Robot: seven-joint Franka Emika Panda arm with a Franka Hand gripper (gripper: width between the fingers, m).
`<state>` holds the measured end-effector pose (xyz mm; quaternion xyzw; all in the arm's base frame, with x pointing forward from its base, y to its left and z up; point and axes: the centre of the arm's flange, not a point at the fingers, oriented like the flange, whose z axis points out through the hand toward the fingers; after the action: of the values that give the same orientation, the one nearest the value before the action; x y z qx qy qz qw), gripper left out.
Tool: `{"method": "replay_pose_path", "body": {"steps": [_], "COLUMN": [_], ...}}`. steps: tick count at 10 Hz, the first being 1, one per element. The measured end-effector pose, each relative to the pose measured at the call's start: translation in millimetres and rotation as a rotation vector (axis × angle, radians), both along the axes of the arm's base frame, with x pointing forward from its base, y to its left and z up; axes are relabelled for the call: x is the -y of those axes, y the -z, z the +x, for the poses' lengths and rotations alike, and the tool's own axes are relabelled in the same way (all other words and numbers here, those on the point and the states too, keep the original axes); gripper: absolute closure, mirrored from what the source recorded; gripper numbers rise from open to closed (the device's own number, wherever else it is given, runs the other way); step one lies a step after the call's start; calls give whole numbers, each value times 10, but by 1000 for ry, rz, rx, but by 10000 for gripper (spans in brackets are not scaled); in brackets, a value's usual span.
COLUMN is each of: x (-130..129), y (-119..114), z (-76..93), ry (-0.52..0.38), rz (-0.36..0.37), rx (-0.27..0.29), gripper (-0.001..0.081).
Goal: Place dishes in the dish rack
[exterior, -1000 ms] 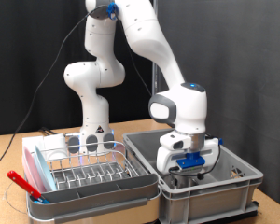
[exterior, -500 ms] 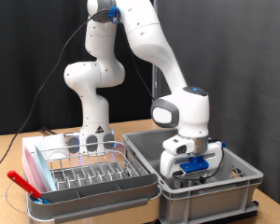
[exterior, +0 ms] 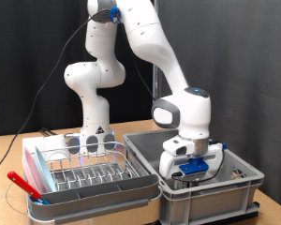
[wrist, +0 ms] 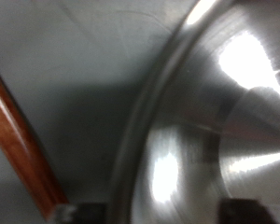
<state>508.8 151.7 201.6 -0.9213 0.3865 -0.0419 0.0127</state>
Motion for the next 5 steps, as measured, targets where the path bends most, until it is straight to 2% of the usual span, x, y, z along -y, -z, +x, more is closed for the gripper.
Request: {"method": "replay_pose_path", "body": {"steps": [1,2,5], "x": [6,9,24], "y": [7,12,8], "z": [0,-2,12], "ry": [2,2,32], "rz": [-2,-3,0], "rx": [-3,-6,-55], "gripper": [613,735,770]}}
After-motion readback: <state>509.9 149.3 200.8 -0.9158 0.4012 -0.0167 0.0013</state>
